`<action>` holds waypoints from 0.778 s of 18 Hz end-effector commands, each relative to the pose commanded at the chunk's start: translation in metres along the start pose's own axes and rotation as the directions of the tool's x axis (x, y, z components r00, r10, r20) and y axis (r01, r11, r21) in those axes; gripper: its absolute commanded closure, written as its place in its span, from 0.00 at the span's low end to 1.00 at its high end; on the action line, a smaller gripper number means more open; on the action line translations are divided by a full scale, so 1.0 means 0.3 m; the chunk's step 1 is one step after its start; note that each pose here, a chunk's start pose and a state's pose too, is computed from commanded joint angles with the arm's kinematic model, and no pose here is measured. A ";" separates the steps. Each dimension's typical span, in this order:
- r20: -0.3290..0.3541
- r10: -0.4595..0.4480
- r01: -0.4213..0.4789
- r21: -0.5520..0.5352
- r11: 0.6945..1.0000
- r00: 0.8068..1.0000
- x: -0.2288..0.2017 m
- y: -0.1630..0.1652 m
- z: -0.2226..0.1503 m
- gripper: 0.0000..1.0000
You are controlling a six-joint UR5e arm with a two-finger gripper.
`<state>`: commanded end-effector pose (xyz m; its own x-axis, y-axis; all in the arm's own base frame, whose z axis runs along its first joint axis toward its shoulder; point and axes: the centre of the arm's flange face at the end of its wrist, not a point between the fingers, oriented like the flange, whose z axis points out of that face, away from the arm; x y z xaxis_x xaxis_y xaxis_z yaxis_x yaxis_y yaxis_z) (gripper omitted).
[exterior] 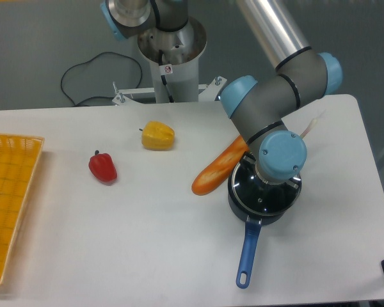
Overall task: Close the pot lid
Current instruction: 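Lower the glass lid onto the saucepan rim, pressing the leek down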
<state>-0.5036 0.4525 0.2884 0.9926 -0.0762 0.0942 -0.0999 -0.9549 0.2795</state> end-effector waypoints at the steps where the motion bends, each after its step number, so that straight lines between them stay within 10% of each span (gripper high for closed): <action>1: -0.001 0.002 -0.002 -0.001 1.000 1.000 -0.001 -0.001 0.003 0.25; 14: 0.019 -0.005 0.004 0.047 0.999 1.000 0.017 0.036 -0.078 0.00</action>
<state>-0.5013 0.4486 0.3141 0.9942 -0.0771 0.0744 -0.0926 -0.9676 0.2349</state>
